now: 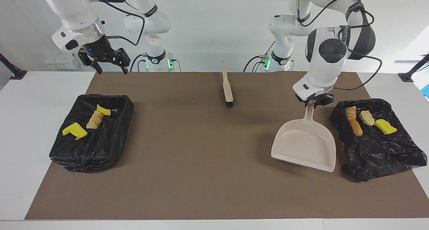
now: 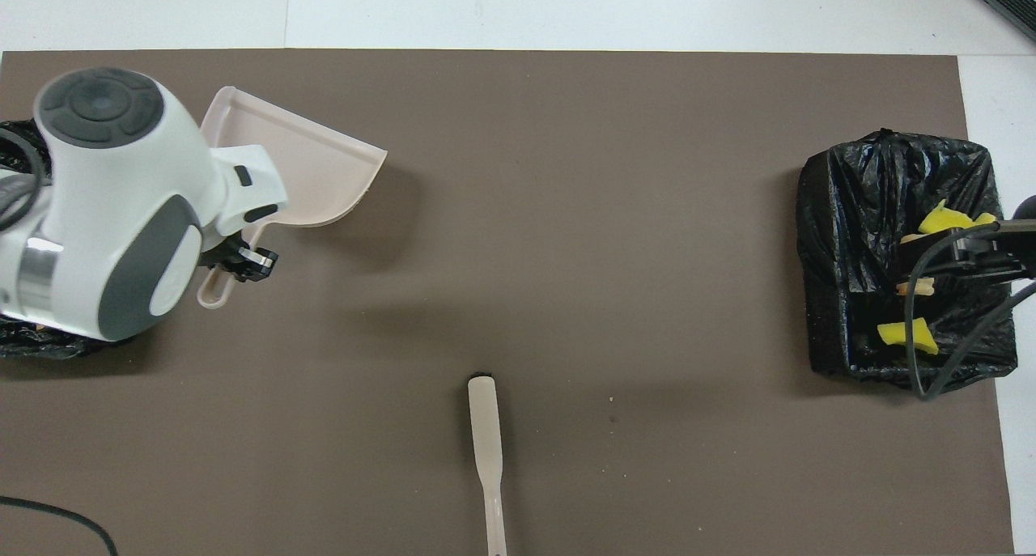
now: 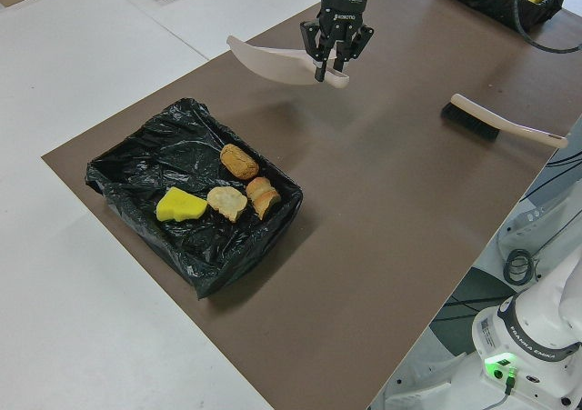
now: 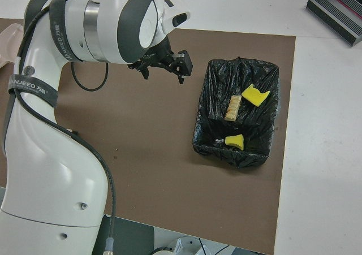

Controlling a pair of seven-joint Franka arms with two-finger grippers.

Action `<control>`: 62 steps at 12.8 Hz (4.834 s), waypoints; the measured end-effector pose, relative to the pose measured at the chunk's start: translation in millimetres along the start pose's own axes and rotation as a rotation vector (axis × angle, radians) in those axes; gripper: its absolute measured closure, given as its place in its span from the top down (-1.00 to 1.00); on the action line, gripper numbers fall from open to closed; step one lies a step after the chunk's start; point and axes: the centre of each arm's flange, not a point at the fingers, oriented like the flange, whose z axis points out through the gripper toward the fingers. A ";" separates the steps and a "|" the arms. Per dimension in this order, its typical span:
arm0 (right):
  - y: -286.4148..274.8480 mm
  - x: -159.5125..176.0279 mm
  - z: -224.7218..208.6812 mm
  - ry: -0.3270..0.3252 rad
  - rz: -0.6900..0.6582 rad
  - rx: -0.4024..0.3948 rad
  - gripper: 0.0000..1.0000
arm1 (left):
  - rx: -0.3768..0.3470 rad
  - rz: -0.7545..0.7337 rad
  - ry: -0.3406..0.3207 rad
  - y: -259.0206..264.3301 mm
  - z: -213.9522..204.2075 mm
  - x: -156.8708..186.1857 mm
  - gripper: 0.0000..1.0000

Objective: Sweep and dump trash in bin

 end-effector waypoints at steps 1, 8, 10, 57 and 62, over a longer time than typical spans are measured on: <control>0.0 0.0 0.0 0.000 0.000 0.000 1.00 | -0.022 -0.008 0.025 19.2 3.4 7.8 -0.36; 0.0 0.0 0.0 0.000 0.000 0.000 1.00 | -0.127 -0.159 0.128 130.6 15.1 31.7 -0.36; 0.0 0.0 0.0 0.000 0.000 0.000 1.00 | -0.228 -0.252 0.151 155.3 23.1 43.1 -0.36; 0.0 0.0 0.1 0.000 0.000 0.000 1.00 | -0.151 -0.235 0.242 -74.6 -128.4 -72.0 1.00; 0.0 0.0 0.1 0.000 0.000 0.000 1.00 | -0.147 -0.275 0.260 -127.8 -154.8 -95.2 1.00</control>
